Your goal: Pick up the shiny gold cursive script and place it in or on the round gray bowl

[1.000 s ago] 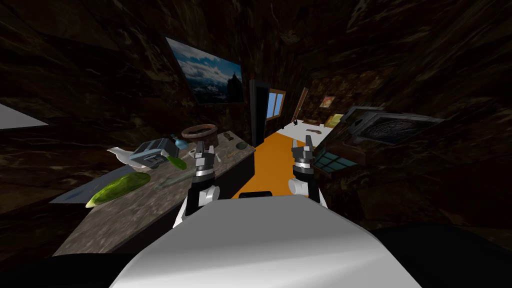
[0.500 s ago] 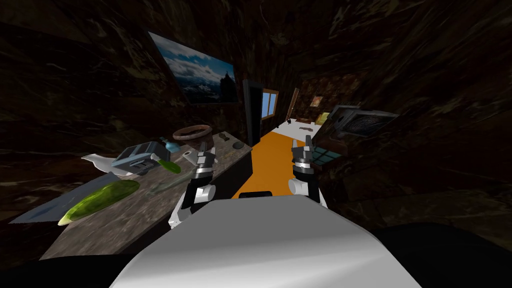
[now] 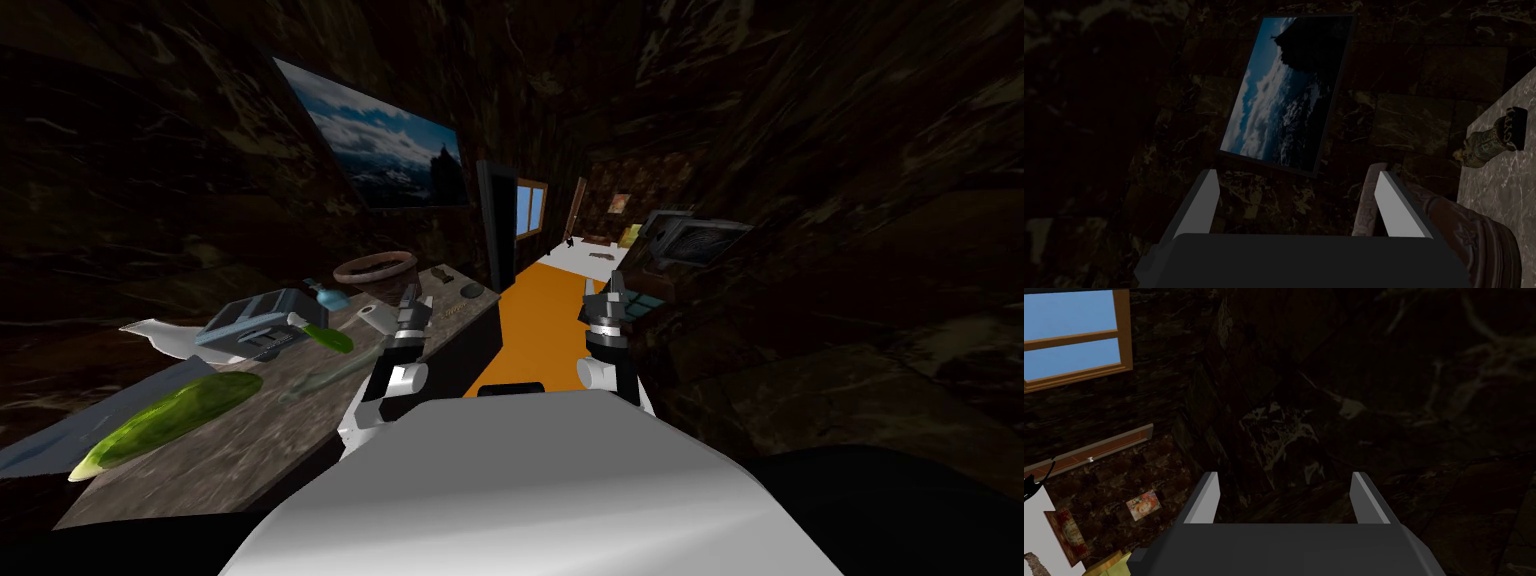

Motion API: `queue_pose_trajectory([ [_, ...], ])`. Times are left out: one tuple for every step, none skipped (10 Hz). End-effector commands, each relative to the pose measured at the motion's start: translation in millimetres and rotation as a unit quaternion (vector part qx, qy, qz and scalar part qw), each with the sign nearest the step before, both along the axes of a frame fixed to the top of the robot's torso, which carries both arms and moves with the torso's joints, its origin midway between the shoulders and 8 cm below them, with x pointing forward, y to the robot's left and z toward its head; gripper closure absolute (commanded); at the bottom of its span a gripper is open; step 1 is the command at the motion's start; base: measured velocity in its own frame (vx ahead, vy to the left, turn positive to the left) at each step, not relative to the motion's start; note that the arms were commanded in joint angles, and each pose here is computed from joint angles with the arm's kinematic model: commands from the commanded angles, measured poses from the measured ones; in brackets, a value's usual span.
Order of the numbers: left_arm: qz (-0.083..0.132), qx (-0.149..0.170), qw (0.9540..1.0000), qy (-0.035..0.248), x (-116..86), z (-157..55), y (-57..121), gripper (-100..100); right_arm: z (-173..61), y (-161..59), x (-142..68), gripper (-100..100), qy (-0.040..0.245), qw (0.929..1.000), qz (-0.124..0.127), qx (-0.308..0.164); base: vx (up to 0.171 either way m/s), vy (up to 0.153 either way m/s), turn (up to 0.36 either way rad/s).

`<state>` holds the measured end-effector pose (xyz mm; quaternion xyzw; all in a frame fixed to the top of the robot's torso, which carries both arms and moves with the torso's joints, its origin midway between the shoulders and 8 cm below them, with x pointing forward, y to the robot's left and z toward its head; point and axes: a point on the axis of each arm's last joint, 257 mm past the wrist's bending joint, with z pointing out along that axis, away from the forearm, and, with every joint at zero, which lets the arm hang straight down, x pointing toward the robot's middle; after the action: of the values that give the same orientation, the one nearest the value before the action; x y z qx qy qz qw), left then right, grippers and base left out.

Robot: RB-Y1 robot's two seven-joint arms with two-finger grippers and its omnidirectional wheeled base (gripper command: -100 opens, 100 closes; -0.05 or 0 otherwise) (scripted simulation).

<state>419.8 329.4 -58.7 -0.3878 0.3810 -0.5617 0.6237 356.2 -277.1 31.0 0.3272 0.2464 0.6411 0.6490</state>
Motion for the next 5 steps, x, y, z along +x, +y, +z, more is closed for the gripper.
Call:
queue_pose_trajectory([
  [-0.005,-0.025,0.9994,0.023,12,-12,11.8,-100,0,0,0,0,0.000,1.0000,0.000,0.000,-0.042,0.019,-0.178],
  [-0.004,-0.026,0.9991,0.032,13,-16,12.1,-100,0,0,0,0,0.000,1.0000,0.000,0.000,-0.036,0.020,-0.081],
  [-0.007,-0.045,0.9978,0.048,22,-25,20.3,-100,0,0,0,0,0.000,1.0000,0.000,0.000,-0.033,0.022,-0.114],
  [-0.007,-0.045,0.9975,0.053,23,-27,20.5,-100,0,0,0,0,0.000,1.0000,0.000,0.000,-0.025,0.016,-0.072],
  [-0.009,-0.066,0.9954,0.069,31,-36,28.6,-100,0,0,0,0,0.000,1.0000,0.000,0.000,-0.026,0.013,-0.121],
])
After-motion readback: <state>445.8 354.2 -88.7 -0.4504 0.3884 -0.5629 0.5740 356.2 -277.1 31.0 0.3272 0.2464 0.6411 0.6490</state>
